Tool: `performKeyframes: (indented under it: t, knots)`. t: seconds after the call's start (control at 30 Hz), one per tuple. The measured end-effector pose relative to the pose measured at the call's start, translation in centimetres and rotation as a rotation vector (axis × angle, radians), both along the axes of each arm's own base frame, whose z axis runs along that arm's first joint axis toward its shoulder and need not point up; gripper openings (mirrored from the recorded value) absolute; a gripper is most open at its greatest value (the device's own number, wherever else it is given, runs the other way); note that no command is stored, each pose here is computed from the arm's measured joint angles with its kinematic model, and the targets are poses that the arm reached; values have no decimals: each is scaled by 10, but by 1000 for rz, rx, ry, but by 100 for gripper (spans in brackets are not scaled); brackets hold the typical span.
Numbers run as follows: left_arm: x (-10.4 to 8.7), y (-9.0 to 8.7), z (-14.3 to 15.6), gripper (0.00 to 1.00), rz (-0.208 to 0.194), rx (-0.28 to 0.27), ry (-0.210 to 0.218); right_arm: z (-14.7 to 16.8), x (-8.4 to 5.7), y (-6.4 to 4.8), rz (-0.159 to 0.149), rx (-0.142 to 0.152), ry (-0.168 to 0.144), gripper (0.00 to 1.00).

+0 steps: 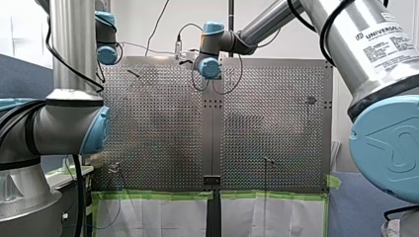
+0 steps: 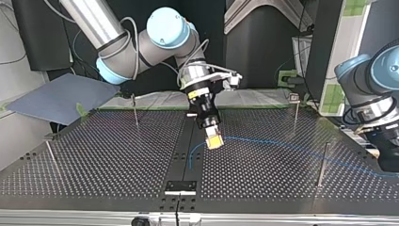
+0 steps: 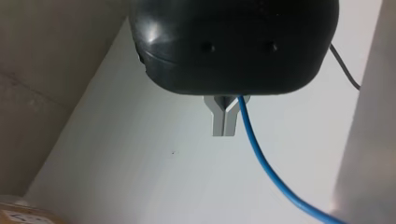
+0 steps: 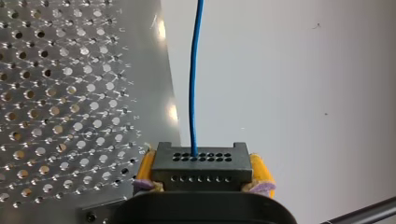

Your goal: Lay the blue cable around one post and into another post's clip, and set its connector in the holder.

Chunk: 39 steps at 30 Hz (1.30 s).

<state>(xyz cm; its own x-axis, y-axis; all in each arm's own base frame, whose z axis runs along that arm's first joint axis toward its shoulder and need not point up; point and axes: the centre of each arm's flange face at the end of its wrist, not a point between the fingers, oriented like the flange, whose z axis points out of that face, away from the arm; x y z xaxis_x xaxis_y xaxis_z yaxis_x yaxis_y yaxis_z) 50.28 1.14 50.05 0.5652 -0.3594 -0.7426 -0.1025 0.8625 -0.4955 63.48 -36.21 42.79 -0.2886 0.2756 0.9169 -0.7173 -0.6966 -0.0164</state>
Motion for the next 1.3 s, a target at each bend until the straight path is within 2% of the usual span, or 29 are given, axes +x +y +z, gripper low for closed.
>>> performKeyframes:
  t: [0.3, 0.83, 1.17, 1.3]
  knots:
    - [23, 1, -26, 0, -45, 15, 43, -7, 5, -11, -9, 6, 6, 0]
    - [48, 5, -65, 0, -63, 26, 102, -12, -1, -27, -29, 6, 6, 0]
    - [60, 5, -88, 0, -70, 26, 145, -31, 5, -30, -24, 20, 26, 0]
    - [61, 8, -90, 0, -67, 22, 148, -32, 6, -29, -21, 20, 27, 0]
